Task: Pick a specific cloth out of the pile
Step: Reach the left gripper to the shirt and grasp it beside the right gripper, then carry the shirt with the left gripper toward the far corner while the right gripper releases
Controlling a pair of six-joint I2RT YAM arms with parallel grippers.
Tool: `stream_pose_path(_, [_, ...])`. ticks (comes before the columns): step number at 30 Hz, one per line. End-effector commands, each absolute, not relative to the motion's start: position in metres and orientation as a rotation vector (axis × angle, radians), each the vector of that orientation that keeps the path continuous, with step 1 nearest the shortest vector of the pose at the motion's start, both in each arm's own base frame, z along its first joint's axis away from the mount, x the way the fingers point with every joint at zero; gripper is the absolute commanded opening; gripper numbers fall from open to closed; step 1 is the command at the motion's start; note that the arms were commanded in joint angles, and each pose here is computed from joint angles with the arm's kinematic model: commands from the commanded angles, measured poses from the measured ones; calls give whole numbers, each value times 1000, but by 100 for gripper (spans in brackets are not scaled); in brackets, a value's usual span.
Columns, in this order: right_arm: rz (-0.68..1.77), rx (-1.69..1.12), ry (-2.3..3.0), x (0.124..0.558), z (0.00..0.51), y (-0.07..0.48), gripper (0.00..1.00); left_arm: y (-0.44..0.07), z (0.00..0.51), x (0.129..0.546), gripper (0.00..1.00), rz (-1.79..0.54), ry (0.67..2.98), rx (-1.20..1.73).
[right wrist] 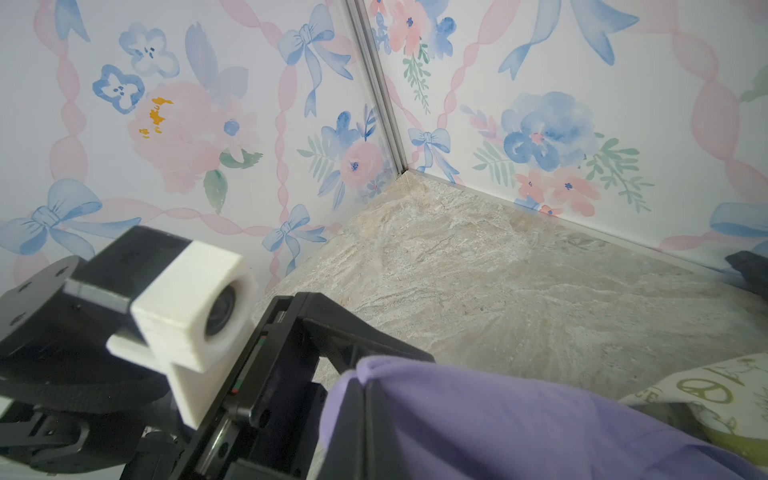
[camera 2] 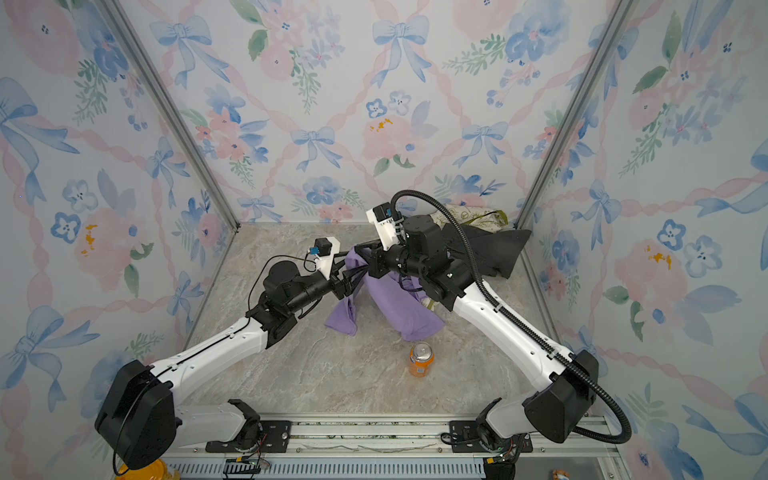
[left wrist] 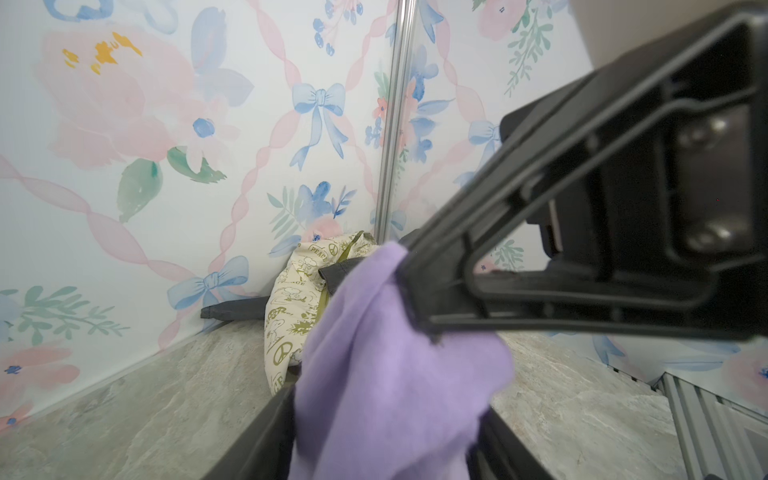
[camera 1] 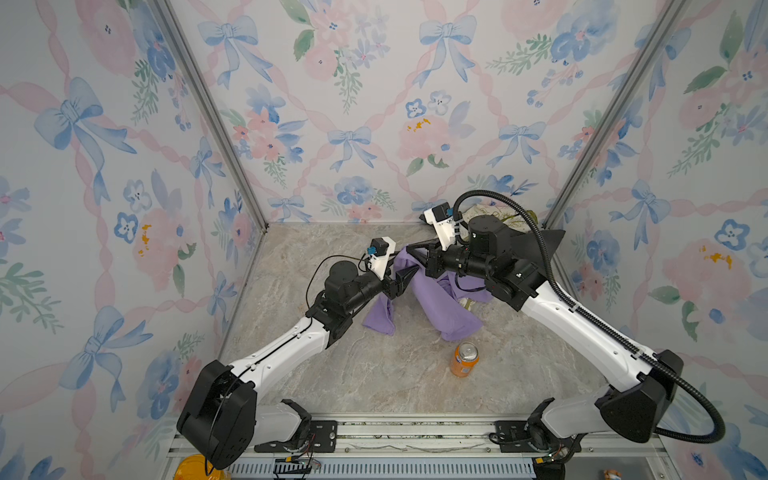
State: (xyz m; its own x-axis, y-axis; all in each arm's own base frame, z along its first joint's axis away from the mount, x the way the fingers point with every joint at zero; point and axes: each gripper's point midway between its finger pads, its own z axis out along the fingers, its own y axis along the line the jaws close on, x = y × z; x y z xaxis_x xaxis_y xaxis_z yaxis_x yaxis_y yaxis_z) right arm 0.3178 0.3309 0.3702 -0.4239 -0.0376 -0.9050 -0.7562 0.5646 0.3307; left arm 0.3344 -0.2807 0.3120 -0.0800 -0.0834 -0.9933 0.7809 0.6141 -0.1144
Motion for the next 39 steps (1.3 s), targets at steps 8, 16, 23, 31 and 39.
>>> stream_pose_path(8, [786, -631, 1769, 315, 394, 303, 25, -275, 342, 362, 0, -709, 1434, 503])
stream_pose_path(16, [615, -459, 1786, 331, 391, 235, 78, -230, 400, 375, 0, -552, 1324, 361])
stream_pose_path(23, [542, -378, 1844, 337, 373, 195, 89, -196, 462, 381, 0, -500, 1227, 297])
stream_pose_path(31, [512, -352, 1873, 346, 363, 184, 98, -155, 534, 400, 0, -313, 1151, 240])
stream_pose_path(39, [542, -355, 1908, 361, 351, 193, 99, -119, 568, 457, 0, -118, 1192, 184])
